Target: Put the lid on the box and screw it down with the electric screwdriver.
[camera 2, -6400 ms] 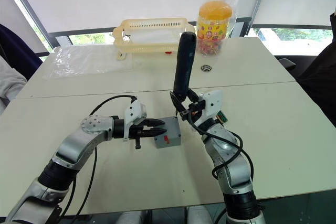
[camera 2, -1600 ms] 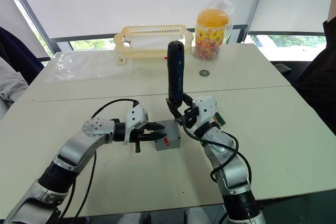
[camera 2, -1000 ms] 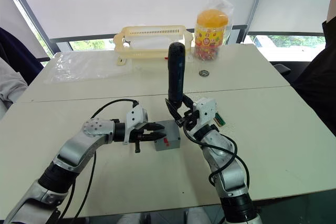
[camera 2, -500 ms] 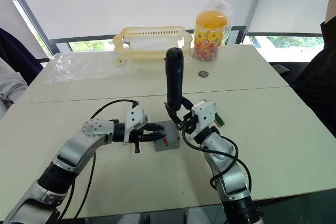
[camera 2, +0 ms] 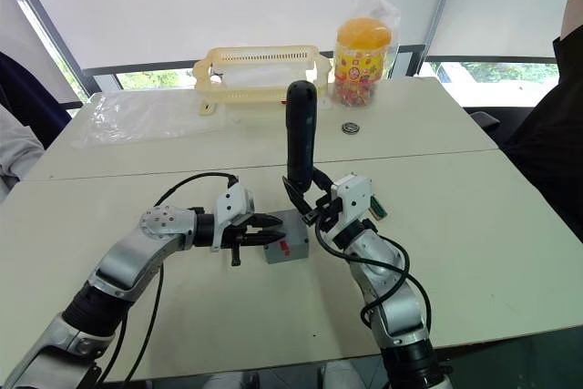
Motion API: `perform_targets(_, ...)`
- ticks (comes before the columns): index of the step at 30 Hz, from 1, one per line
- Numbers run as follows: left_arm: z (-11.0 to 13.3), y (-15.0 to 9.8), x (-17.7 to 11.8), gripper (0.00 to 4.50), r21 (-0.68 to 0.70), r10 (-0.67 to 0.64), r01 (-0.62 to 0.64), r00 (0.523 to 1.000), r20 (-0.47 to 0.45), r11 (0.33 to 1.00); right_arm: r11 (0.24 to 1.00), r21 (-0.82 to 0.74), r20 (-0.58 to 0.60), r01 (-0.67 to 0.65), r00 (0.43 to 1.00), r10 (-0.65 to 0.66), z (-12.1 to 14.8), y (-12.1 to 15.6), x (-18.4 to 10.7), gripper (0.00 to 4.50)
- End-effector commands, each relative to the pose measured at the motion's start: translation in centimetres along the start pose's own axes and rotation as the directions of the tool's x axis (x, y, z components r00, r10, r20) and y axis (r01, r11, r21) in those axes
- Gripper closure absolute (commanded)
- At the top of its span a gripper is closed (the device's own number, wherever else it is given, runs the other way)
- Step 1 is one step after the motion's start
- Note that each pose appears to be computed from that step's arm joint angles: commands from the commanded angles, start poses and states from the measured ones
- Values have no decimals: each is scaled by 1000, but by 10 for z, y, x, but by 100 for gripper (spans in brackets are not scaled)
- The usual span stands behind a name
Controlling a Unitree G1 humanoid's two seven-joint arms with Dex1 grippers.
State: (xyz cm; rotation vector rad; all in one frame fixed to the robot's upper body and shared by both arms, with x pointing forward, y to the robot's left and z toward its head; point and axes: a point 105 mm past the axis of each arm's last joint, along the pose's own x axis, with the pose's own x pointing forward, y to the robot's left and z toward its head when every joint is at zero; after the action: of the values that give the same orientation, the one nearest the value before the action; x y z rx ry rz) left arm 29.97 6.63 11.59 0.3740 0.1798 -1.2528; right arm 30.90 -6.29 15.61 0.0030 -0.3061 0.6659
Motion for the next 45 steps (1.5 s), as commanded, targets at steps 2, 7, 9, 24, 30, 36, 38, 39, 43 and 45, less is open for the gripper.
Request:
perform_targets(2, -23, -3, 1, 325, -49, -1, -2, 997, -80, 999, 996, 75, -94, -51, 994, 58, -27, 17, 1, 275)
perform_targets(7, -24, -3, 1, 325, -52, 0, -4, 997, -80, 999, 994, 99, -98, -56, 993, 65, -31, 20, -1, 275)
perform_targets(9, -24, -3, 1, 325, -53, -1, -3, 997, -81, 999, 992, 99, -79, -74, 994, 82, -27, 22, 2, 275)
perform_targets(24, -25, -3, 1, 325, -57, -1, -3, 997, -83, 998, 997, 66, -130, -27, 991, 35, -45, 13, -3, 275)
perform_targets(30, -26, -4, -1, 325, -59, 0, -5, 996, -89, 998, 999, 10, -167, -42, 985, 43, -59, 13, -3, 275)
perform_targets(36, -27, -3, -4, 325, -58, 6, -12, 995, -95, 998, 999, 19, -211, -27, 977, 30, -69, 10, -13, 275)
perform_targets(38, -27, -4, -4, 325, -58, 6, -12, 996, -94, 998, 999, 24, -219, -25, 975, 30, -71, 10, -15, 275)
perform_targets(39, -27, -4, -4, 325, -58, 6, -12, 996, -94, 998, 999, 23, -223, -26, 974, 31, -73, 10, -17, 275)
perform_targets(43, -26, -4, -3, 325, -58, 6, -11, 996, -93, 998, 999, 12, -250, -31, 968, 33, -78, 10, -24, 275)
perform_targets(45, -26, -4, -3, 325, -58, 6, -11, 996, -93, 998, 999, 0, -265, -43, 963, 41, -82, 10, -27, 275)
